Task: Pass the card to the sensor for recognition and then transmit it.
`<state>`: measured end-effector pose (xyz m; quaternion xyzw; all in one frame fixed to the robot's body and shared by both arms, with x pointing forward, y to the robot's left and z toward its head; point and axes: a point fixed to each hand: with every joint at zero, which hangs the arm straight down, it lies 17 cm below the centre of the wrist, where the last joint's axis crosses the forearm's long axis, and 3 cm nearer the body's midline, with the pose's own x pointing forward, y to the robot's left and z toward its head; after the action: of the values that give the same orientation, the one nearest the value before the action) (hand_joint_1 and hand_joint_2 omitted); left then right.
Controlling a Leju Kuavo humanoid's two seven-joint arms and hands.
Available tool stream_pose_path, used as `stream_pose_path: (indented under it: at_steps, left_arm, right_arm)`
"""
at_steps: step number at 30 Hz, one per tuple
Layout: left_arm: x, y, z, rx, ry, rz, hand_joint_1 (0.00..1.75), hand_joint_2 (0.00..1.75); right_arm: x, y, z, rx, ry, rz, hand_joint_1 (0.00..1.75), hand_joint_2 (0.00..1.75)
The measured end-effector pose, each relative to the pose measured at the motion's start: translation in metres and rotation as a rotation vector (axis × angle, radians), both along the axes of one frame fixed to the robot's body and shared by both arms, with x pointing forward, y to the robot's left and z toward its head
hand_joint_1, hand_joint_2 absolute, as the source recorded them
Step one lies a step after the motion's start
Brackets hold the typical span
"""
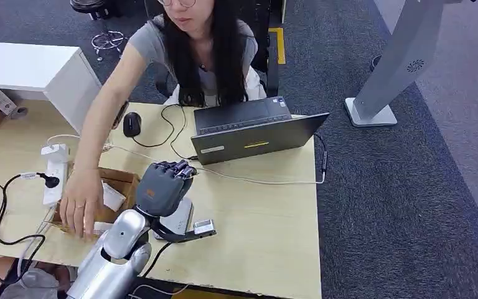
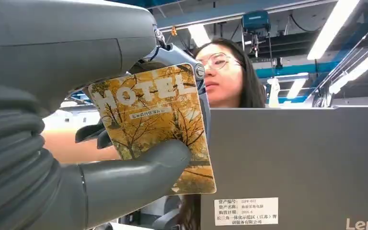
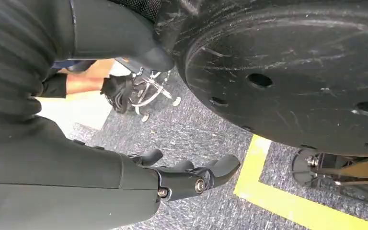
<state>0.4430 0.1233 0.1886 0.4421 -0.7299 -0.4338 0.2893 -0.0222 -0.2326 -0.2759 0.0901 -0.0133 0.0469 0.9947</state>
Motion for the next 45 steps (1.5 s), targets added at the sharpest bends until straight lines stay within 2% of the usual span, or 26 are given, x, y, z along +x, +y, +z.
stream_pose_path:
  at_steps: [23, 24, 26, 29, 35, 45]
  left_arm:
    - [0.001, 0.001, -0.006, 0.012, 0.022, 0.010, 1.75, 1.75]
    - [-0.005, 0.008, -0.036, 0.050, 0.122, 0.056, 1.75, 1.75]
    - [-0.036, 0.021, -0.089, 0.100, 0.284, 0.138, 1.75, 1.75]
    - [-0.094, 0.033, -0.142, 0.108, 0.374, 0.177, 1.75, 1.75]
    - [-0.121, 0.028, -0.157, 0.115, 0.426, 0.147, 1.75, 1.75]
    - [-0.128, 0.027, -0.160, 0.132, 0.432, 0.126, 1.75, 1.75]
  right_arm:
    - [0.001, -0.001, 0.000, -0.002, 0.000, -0.006, 0.00, 1.75]
    - [0.002, 0.003, 0.000, -0.001, 0.002, -0.030, 0.00, 1.75]
    - [0.000, 0.009, 0.000, -0.009, 0.014, -0.084, 0.00, 1.75]
    - [-0.004, 0.015, 0.000, -0.018, 0.023, -0.118, 0.00, 1.75]
    - [-0.004, 0.016, 0.000, -0.020, 0.027, -0.133, 0.00, 1.75]
    - [-0.004, 0.016, 0.000, -0.024, 0.029, -0.133, 0.00, 1.75]
